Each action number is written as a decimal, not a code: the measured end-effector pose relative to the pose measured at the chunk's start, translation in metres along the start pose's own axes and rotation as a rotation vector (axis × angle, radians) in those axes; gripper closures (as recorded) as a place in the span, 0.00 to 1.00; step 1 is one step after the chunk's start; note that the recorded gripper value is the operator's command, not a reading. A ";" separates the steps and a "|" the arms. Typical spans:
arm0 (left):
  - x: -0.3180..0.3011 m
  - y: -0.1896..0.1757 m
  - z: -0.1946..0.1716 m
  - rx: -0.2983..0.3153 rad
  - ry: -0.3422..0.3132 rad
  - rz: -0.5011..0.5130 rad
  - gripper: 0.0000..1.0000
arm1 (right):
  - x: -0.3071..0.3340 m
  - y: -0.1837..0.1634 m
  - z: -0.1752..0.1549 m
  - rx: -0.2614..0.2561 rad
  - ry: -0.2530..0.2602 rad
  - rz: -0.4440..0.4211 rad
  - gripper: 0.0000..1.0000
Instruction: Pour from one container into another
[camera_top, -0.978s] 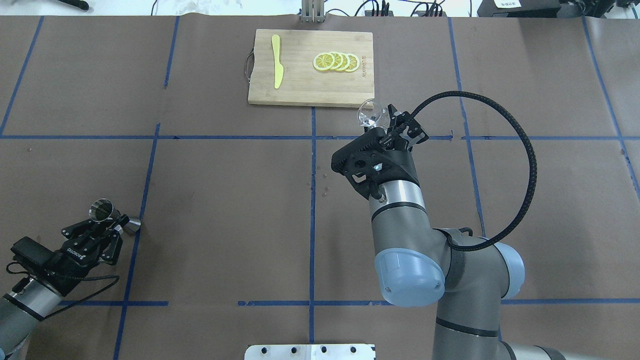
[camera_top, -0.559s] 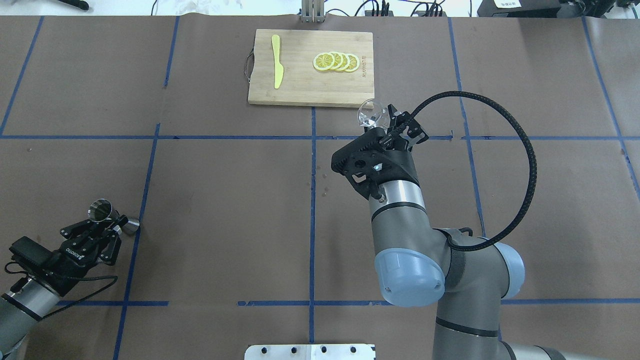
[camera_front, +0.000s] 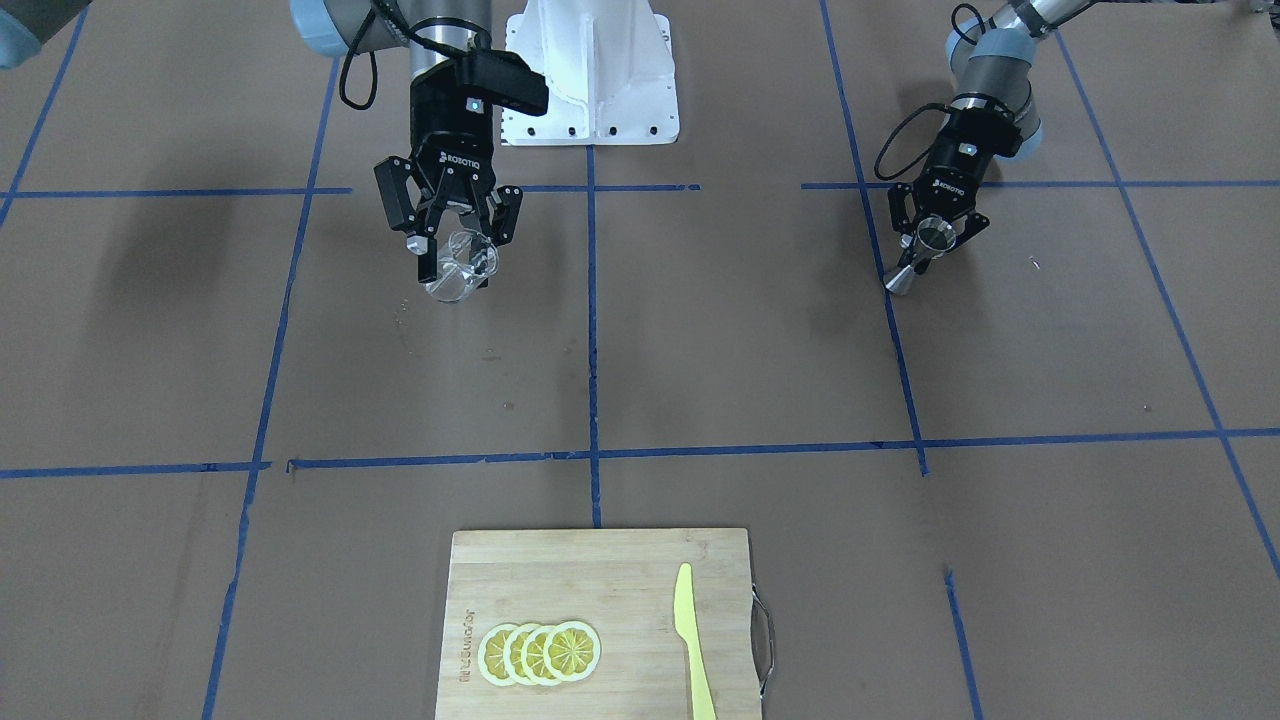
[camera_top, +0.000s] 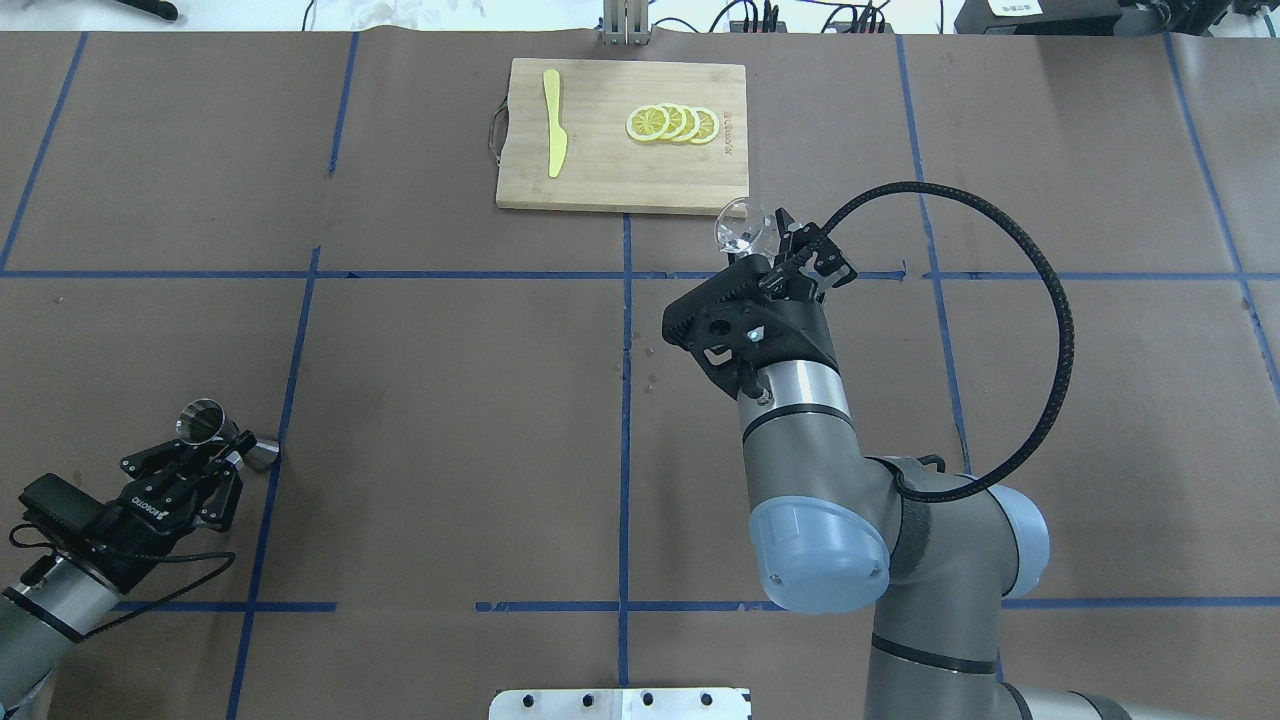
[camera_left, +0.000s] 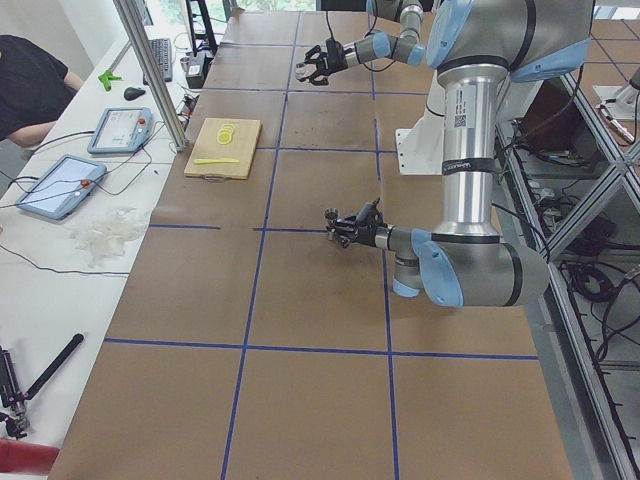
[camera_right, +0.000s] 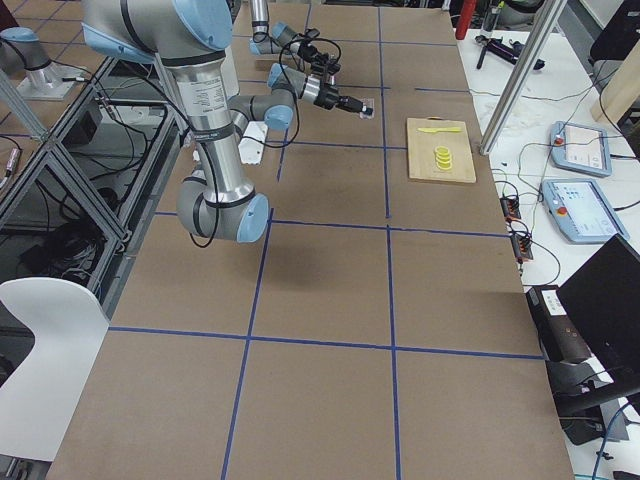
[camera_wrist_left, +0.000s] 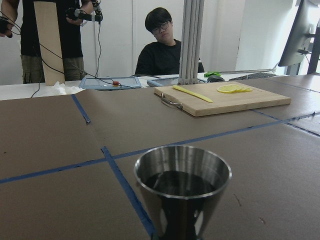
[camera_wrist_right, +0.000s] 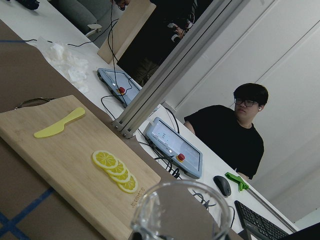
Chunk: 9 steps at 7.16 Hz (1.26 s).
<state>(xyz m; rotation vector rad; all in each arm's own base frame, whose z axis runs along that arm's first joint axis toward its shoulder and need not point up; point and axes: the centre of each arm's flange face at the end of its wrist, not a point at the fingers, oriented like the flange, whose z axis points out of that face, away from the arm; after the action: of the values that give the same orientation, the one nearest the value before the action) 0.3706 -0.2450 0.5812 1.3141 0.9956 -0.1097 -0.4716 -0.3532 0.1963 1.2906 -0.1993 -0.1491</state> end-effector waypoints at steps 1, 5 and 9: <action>0.000 0.000 0.000 0.000 0.000 0.000 0.80 | 0.000 0.000 0.000 0.000 0.000 0.000 1.00; -0.001 0.000 0.000 0.001 -0.001 0.002 0.76 | 0.000 -0.001 0.000 0.001 0.000 0.001 1.00; -0.002 0.002 0.000 -0.002 -0.003 0.007 0.69 | 0.000 0.000 0.000 0.000 0.000 0.001 1.00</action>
<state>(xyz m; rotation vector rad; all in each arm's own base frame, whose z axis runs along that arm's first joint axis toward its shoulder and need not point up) 0.3702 -0.2450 0.5846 1.3154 0.9885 -0.1055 -0.4716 -0.3532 0.1958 1.2909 -0.2001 -0.1486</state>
